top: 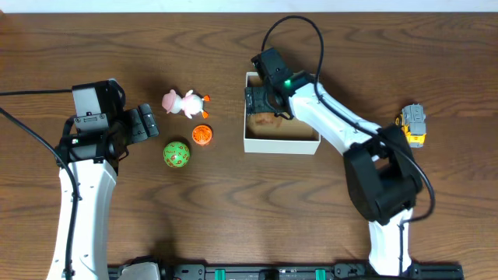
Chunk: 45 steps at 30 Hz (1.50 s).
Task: Pack container
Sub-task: 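Carry bear left with right gripper and lower into white box, then move right gripper to blue-yellow toy truck and grasp it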
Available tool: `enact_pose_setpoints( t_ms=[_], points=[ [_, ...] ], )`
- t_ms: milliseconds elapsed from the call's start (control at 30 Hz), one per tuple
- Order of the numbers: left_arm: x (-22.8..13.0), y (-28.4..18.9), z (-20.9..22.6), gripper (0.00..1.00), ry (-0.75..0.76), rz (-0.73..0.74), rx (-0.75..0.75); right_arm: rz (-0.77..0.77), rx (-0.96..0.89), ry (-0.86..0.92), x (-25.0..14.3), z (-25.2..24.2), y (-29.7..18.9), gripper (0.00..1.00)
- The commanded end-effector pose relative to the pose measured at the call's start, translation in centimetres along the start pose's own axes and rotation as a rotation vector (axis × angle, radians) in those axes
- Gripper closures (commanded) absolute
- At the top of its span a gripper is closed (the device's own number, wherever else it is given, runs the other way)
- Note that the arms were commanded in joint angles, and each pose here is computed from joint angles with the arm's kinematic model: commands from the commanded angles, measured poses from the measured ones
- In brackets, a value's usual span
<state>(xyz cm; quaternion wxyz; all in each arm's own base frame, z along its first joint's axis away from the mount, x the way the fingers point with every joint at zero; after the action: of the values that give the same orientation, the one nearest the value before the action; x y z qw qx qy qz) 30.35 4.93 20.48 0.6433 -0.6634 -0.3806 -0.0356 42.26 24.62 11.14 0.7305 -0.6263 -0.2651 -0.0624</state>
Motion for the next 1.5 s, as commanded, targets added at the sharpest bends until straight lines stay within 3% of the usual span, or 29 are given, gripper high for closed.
enact_pose_setpoints(
  t_ms=[0, 133, 233, 433, 633, 900, 1233, 1467],
  points=[
    [0.6, -0.3, 0.0, 0.02, 0.012, -0.014, 0.000, -0.177, -0.031, -0.041, 3.6, -1.3, -6.9, 0.07],
    [0.6, -0.3, 0.0, 0.02, 0.012, -0.014, 0.000, -0.291, -0.086, -0.034, 5.1, -3.6, -13.1, 0.01],
    [0.6, -0.3, 0.0, 0.02, 0.012, -0.014, 0.000, -0.294, -0.205, 0.041, 4.4, -8.2, -17.0, 0.01],
    [0.6, -0.3, 0.0, 0.02, 0.012, -0.014, 0.000, -0.118, -0.420, 0.253, -0.7, -21.2, -20.2, 0.01],
    [0.6, -0.3, 0.0, 0.02, 0.012, -0.014, 0.000, 0.039, -0.322, 0.388, -5.8, -29.7, -18.7, 0.01],
    [0.6, -0.3, 0.0, 0.02, 0.012, -0.014, 0.000, 0.174, -0.179, 0.354, -9.0, -32.9, -13.8, 0.05],
    [0.6, -0.3, 0.0, 0.02, 0.012, -0.014, 0.000, 0.398, -0.219, 0.358, -12.9, -34.7, -7.8, 0.11],
    [0.6, -0.3, 0.0, 0.02, 0.012, -0.014, 0.000, 0.419, -0.210, 0.362, -13.3, -34.7, -6.8, 0.19]
  ],
)
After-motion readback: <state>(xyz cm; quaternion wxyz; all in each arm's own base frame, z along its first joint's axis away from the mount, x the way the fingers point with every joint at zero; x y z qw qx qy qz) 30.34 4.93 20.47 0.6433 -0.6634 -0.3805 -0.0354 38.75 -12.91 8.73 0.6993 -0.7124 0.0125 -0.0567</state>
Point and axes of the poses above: each gripper's point midway between its finger pads, its own y axis out along the fingers, its own z axis along the line the jaws close on, x = y × z, the point moved 5 cm from there along -y, back along the fingers, and after that the axes turned 11 degrees about -y, right-handed, at the moved point
